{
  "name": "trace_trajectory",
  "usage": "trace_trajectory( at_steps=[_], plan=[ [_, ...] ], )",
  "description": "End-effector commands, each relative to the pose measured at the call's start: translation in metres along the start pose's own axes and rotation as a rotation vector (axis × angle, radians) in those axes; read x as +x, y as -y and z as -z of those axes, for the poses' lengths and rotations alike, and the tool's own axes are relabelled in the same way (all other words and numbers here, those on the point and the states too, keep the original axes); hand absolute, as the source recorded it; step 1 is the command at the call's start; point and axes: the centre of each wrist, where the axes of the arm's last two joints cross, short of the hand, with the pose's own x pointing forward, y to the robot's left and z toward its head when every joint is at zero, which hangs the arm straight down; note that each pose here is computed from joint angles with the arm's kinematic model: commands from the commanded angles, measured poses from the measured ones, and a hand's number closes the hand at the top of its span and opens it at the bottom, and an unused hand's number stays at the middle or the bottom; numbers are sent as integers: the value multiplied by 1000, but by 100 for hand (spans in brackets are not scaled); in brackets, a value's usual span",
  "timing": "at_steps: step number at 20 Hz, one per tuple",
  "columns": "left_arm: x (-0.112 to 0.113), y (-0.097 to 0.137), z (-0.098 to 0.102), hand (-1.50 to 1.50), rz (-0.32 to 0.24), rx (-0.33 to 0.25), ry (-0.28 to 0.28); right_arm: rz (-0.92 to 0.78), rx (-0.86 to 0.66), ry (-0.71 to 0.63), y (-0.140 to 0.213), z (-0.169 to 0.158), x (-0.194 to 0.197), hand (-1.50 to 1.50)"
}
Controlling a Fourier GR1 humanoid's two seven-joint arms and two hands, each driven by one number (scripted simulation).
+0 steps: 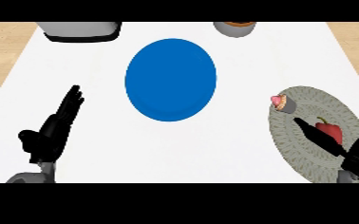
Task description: Pick the bell pepper from the placemat and place it in the plate
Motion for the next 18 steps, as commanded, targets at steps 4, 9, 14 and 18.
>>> trace_trajectory(
  at_steps=[4,9,14,18],
  plan=[
    [8,9,0,0,4,-2,1,-303,154,-167,40,-12,-2,-150],
    [15,-4,3,0,19,-24,9,-464,305,-288,64,13,29,-150],
    [13,1,13,0,2,11,22,-445,355,-396,52,-3,57,-150],
    [6,-1,2,0,10,-1,5,-524,380,-451,44,25,38,-150]
  ],
)
